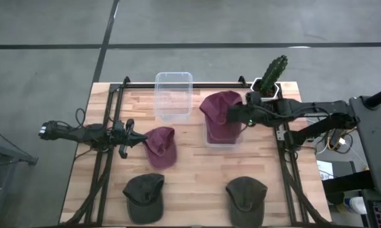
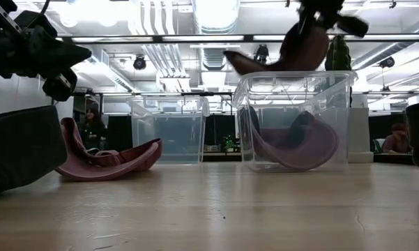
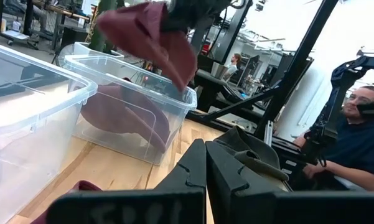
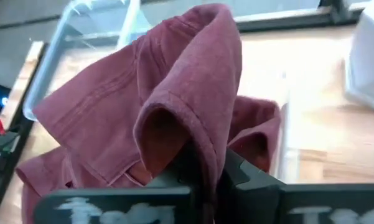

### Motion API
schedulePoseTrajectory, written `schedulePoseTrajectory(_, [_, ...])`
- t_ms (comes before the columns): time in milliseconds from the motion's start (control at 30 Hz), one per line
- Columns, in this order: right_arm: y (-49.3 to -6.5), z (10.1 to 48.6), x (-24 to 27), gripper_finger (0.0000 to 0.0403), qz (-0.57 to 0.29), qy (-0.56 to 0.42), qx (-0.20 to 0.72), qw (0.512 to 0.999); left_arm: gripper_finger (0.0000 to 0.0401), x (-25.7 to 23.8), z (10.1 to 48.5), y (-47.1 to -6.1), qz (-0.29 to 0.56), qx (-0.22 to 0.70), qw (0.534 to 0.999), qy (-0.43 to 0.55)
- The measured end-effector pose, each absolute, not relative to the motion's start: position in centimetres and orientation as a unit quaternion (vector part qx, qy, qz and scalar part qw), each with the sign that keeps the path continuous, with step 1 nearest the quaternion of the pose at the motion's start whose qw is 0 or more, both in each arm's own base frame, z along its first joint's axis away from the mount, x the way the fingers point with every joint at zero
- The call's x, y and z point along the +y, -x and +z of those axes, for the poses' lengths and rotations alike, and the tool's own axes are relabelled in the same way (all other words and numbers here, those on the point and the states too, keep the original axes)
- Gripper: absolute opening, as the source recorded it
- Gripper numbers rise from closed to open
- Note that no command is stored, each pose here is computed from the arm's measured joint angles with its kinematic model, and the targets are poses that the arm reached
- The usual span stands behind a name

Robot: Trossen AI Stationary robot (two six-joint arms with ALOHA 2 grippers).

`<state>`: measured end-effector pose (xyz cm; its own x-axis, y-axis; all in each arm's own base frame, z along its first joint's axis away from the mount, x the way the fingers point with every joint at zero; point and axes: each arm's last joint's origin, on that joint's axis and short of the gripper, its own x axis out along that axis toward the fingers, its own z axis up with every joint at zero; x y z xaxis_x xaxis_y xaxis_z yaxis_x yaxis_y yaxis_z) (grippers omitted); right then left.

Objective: Pick & Place hat
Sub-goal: Put the bottom red cap into the right transparent bin

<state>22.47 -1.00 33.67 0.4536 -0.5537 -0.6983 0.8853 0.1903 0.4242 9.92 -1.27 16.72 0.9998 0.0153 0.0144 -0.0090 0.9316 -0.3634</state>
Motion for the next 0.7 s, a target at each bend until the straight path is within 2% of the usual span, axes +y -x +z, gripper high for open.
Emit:
schedulePoseTrajectory(333, [-23.2,29.7,-1.9,0.0008,-0.472,-0.444,0.209,0.732,0.0,-1.3,16.7,-9.9,0.006,-0.008,0.983,0.185])
schedulePoseTrajectory(700, [-23.1,27.9,-1.9,0.0009,-0.477,-0.45,0.21,0.725,0.0,-1.3,16.7,-9.9,0.006,-0.008,0.985,0.175])
